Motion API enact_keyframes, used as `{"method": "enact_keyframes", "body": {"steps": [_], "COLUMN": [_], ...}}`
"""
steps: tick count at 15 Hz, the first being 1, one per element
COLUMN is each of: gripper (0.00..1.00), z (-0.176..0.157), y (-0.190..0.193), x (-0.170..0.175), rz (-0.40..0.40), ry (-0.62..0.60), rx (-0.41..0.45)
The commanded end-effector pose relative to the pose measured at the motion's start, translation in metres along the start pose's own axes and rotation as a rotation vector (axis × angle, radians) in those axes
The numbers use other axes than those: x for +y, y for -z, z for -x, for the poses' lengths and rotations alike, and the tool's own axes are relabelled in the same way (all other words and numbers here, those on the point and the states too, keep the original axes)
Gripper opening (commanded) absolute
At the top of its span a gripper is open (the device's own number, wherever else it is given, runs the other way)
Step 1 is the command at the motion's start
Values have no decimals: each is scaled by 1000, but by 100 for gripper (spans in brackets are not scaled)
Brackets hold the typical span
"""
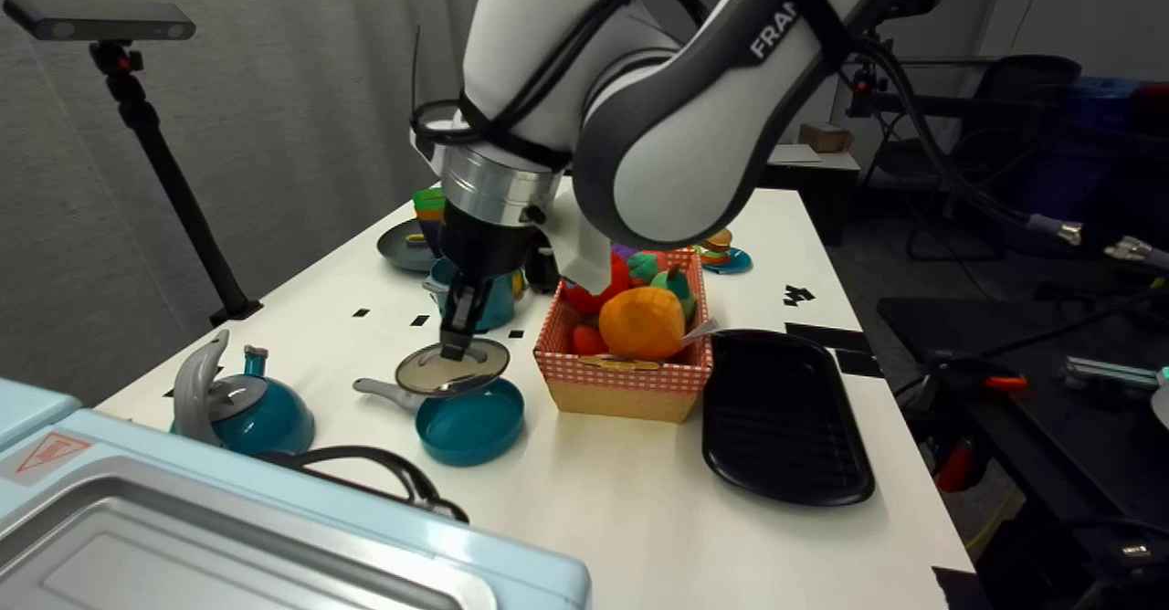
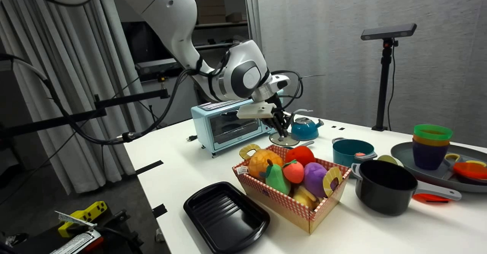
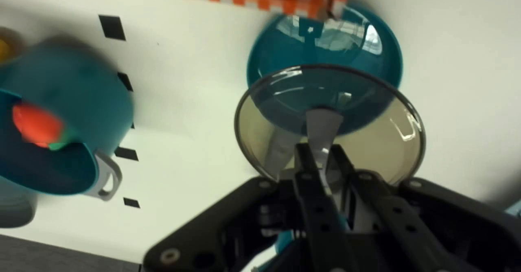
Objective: Move the black lid from the blue pot to the blue pan
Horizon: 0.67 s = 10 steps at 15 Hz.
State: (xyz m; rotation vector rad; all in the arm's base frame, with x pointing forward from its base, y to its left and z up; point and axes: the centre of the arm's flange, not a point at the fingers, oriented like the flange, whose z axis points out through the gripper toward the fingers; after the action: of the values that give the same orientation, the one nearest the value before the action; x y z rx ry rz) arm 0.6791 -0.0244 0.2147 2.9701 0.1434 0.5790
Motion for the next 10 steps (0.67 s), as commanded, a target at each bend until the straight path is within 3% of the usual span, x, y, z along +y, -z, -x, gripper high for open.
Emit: {"method": "enact_keyframes", "body": {"steps": [1,6,10], "gripper": [3,3,3], "z": [36,45,38], "y": [-16,-33,-29], "x": [17,34,22], "rz": [52,80,83], "ry": [28,29,43], "rx": [-17,-25,-7]}}
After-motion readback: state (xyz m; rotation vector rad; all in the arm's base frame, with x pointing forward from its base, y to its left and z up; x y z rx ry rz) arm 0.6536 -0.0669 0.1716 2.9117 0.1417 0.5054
